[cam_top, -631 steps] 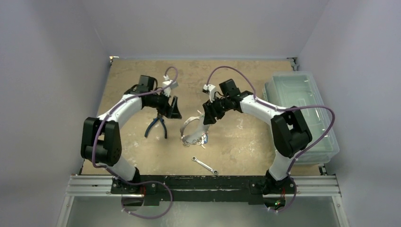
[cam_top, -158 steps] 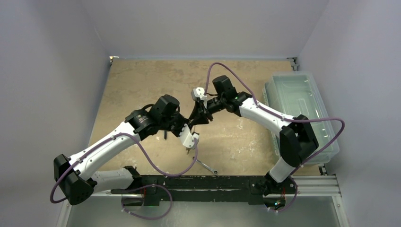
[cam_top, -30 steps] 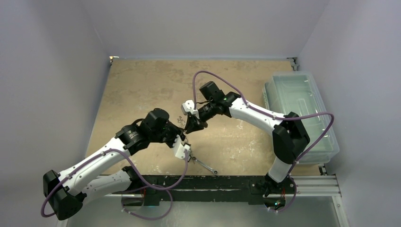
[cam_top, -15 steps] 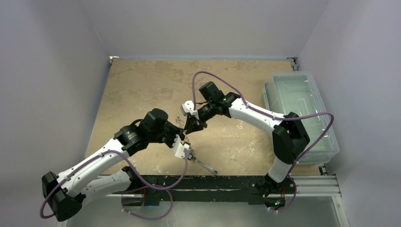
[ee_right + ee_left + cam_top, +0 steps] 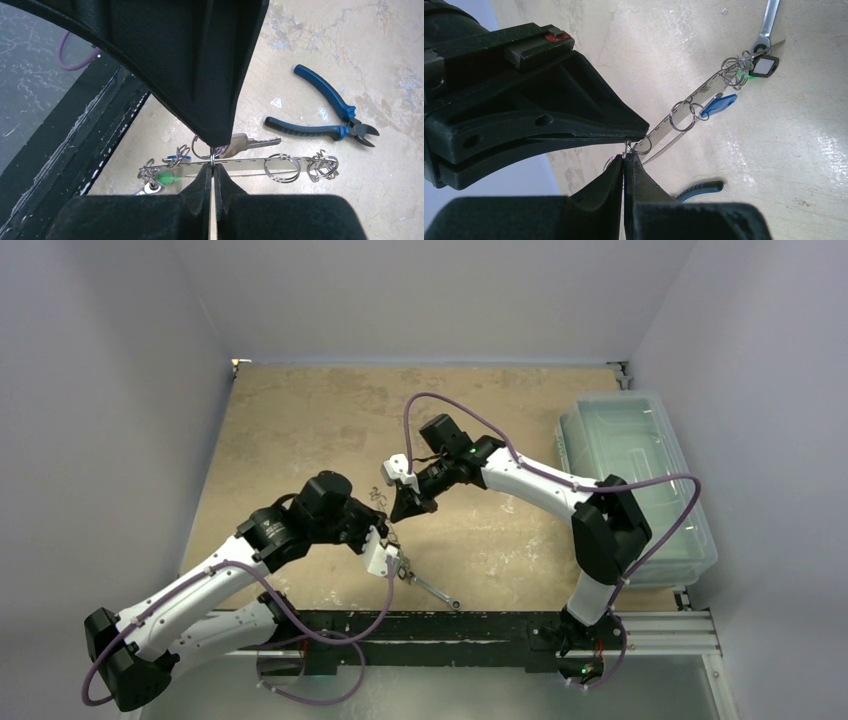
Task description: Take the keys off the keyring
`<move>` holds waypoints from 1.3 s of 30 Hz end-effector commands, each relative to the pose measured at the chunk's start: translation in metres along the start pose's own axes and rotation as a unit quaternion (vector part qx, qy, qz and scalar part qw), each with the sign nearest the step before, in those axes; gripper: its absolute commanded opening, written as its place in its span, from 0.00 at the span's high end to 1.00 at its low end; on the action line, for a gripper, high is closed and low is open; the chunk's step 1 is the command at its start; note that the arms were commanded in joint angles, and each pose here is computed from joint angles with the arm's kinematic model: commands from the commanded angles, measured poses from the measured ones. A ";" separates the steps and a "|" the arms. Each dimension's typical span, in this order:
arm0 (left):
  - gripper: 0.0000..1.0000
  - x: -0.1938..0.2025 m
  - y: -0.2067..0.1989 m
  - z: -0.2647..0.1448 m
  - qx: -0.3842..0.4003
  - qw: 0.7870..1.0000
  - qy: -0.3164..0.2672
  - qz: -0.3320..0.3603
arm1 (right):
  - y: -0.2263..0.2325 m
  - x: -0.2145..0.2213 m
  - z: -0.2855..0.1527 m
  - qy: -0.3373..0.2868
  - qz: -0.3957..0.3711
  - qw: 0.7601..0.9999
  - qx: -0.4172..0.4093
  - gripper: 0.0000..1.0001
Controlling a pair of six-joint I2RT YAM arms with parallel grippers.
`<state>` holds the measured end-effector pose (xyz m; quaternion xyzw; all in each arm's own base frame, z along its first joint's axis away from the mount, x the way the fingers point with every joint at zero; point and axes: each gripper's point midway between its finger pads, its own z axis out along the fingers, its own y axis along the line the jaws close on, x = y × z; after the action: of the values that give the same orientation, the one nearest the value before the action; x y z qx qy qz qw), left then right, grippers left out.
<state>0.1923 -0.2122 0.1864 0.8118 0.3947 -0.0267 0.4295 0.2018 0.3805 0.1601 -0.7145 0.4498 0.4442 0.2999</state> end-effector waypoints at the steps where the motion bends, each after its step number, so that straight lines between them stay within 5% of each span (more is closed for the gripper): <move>1: 1.00 -0.011 0.021 -0.012 -0.040 0.999 -0.014 0.006 | -0.003 -0.006 -0.001 -0.003 -0.011 1.000 0.003 1.00; 16: 1.00 -0.003 -0.007 -0.017 -0.021 1.000 -0.003 0.007 | 0.010 -0.037 -0.017 -0.091 0.059 0.993 -0.040 1.00; 39: 1.00 0.009 -0.013 -0.018 -0.106 0.990 0.007 0.095 | 0.026 -0.043 -0.020 -0.109 0.079 0.988 -0.082 1.00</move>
<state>0.1777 -0.1990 0.1908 0.7977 0.3117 0.0318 0.5153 0.1824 0.3709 0.1852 -0.6585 0.4509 0.5444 0.2582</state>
